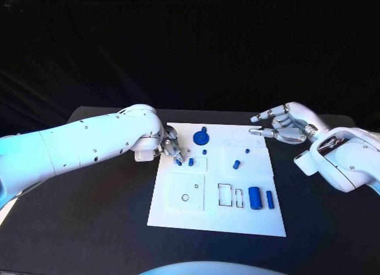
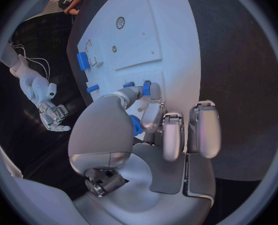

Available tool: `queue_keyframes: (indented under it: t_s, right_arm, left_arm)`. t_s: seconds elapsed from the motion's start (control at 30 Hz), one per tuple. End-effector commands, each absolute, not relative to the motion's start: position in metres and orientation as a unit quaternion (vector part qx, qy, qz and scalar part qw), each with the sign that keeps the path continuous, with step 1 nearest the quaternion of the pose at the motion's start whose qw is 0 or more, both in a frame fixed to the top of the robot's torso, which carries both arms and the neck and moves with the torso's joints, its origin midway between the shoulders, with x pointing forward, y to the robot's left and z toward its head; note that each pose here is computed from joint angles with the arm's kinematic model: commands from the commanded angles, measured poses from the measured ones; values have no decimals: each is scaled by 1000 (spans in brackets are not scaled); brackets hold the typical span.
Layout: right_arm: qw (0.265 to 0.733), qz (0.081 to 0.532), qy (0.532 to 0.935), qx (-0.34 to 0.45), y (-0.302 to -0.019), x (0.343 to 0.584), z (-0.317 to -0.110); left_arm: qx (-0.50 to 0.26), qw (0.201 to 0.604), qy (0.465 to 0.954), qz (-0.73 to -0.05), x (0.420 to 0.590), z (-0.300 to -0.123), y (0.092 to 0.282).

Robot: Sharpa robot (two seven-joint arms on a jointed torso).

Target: Assemble the parts on the task board

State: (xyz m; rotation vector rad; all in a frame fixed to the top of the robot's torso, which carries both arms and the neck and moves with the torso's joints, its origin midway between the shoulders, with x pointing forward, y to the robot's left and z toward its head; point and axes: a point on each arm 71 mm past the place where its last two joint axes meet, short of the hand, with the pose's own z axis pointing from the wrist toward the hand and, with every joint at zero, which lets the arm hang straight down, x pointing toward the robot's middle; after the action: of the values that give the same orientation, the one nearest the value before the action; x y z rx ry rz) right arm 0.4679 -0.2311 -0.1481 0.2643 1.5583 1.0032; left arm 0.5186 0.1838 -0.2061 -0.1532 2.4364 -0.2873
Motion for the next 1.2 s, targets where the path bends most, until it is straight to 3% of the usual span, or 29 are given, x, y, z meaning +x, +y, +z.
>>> queue_keyframes:
  t_s: [0.03, 1.2]
  right_arm:
    - [590, 434, 672, 109, -230, 467, -149]
    - [590, 434, 672, 109, -231, 467, -148]
  left_arm:
    - [-43, 316, 943, -95, 513, -217, 182]
    - [-45, 324, 941, -87, 516, -218, 183]
